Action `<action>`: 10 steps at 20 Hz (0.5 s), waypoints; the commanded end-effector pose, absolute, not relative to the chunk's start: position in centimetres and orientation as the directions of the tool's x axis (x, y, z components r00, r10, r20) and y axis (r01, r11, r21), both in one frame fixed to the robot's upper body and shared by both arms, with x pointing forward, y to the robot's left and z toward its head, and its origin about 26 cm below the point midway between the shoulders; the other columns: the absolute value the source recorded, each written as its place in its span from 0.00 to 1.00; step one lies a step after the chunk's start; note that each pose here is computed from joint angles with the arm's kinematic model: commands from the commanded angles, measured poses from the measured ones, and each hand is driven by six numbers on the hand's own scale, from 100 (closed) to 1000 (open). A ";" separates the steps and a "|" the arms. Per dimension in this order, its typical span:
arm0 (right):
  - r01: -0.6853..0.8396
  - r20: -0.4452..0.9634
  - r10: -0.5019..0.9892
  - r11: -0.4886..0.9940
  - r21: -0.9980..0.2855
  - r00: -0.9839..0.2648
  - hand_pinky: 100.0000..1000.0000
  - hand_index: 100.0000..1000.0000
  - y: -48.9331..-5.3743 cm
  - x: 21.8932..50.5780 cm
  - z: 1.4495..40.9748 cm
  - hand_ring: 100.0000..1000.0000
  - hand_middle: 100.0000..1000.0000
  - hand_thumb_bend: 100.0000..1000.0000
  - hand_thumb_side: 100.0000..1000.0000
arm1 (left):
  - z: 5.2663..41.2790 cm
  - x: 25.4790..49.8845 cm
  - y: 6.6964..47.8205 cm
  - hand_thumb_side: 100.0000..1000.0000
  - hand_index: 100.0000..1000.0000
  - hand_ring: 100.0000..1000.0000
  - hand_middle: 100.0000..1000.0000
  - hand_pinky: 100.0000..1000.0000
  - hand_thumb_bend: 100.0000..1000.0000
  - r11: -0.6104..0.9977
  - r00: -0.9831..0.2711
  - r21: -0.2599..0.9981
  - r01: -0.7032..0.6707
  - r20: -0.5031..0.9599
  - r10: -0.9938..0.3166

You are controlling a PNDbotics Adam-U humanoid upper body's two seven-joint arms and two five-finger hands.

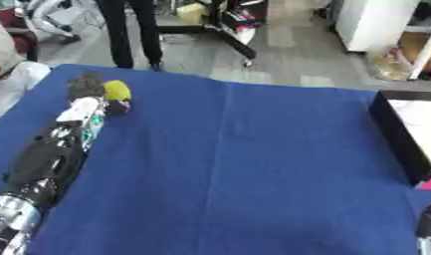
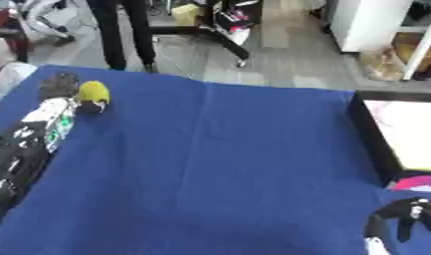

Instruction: Pick up the objects with one hand, pass them to the other hand, and then place them into the box on the other side of the table.

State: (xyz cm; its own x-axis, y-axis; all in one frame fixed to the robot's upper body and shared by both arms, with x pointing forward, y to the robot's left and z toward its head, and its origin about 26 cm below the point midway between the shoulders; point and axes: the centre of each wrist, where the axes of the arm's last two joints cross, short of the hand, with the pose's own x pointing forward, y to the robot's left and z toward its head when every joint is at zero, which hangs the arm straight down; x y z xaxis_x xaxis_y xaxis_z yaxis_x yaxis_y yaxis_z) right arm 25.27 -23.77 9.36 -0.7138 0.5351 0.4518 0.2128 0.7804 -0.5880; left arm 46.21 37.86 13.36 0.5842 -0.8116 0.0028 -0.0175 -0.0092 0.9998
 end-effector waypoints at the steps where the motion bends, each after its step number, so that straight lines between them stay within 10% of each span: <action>1: 0.218 0.442 0.526 0.786 -0.578 -0.726 0.58 0.49 -23.6 25.2 10.0 0.50 0.16 0.00 0.35 | 14.6 46.1 39.1 0.55 0.84 0.77 0.76 0.83 0.46 0.027 0.598 0.997 -0.067 0.061 -0.799; 10: 0.200 0.458 0.519 0.790 -0.579 -0.722 0.58 0.49 -23.2 25.0 9.8 0.50 0.16 0.00 0.35 | 12.7 45.5 40.1 0.18 0.73 0.64 0.60 0.77 0.05 -0.008 0.659 0.993 -0.120 0.073 -0.748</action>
